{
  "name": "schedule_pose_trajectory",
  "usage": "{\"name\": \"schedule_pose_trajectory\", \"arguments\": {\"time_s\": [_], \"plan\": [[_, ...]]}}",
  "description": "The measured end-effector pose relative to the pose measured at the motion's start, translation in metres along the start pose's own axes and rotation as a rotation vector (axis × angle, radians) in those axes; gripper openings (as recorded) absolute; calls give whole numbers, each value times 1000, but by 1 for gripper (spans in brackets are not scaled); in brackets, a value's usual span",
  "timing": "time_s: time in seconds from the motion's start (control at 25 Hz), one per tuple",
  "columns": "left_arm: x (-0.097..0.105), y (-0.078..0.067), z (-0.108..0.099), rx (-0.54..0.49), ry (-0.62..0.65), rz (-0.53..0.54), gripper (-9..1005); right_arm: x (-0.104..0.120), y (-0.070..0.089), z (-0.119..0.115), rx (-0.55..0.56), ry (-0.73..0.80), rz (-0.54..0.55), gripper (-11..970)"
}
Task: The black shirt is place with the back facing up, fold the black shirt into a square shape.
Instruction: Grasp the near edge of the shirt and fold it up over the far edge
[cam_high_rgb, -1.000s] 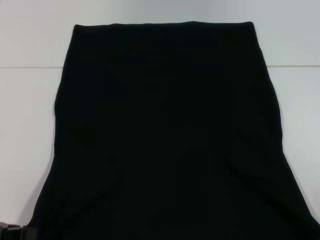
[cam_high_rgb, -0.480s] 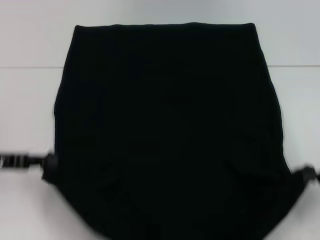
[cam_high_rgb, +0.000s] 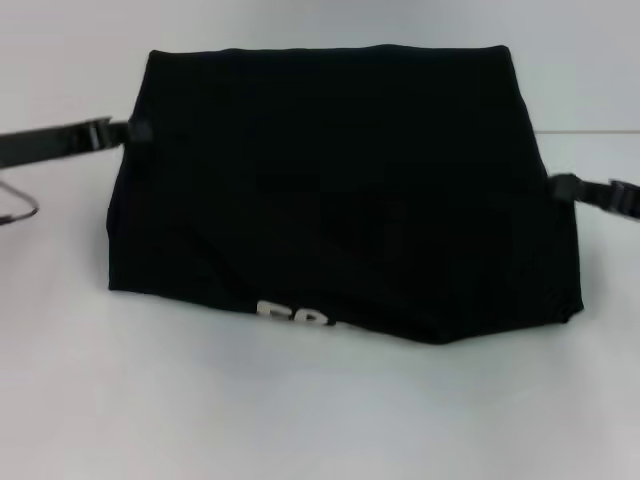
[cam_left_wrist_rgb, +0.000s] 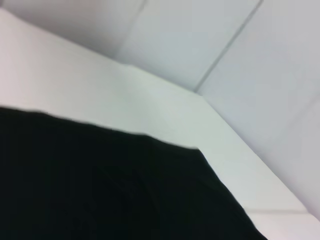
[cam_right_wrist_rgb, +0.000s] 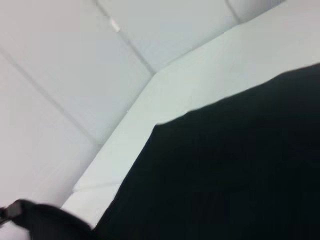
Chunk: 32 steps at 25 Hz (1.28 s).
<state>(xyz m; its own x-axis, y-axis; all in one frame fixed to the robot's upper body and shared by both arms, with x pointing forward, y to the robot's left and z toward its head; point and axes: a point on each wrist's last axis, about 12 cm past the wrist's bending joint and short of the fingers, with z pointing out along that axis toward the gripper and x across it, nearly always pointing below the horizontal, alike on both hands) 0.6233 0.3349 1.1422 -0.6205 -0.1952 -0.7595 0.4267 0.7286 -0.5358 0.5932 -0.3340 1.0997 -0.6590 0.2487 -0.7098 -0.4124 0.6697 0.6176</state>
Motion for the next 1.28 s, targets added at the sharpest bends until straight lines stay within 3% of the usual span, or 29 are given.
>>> {"name": "schedule_pose_trajectory", "arguments": {"time_s": [0.24, 0.4, 0.56, 1.0, 1.28], "plan": [[-12, 2, 28, -91, -111, 38, 15, -17, 3, 48, 142, -39, -11, 30], [-10, 4, 48, -180, -161, 54, 15, -27, 5, 79, 287, -43, -68, 30], [-8, 3, 63, -255, -171, 94, 16, -35, 14, 104, 364, -27, -132, 30], [-14, 1, 86, -407, -209, 191, 37, -50, 19, 118, 480, -65, -195, 31], [3, 2, 90, -430, -181, 179, 56, -43, 17, 120, 490, -46, -191, 31]]}}
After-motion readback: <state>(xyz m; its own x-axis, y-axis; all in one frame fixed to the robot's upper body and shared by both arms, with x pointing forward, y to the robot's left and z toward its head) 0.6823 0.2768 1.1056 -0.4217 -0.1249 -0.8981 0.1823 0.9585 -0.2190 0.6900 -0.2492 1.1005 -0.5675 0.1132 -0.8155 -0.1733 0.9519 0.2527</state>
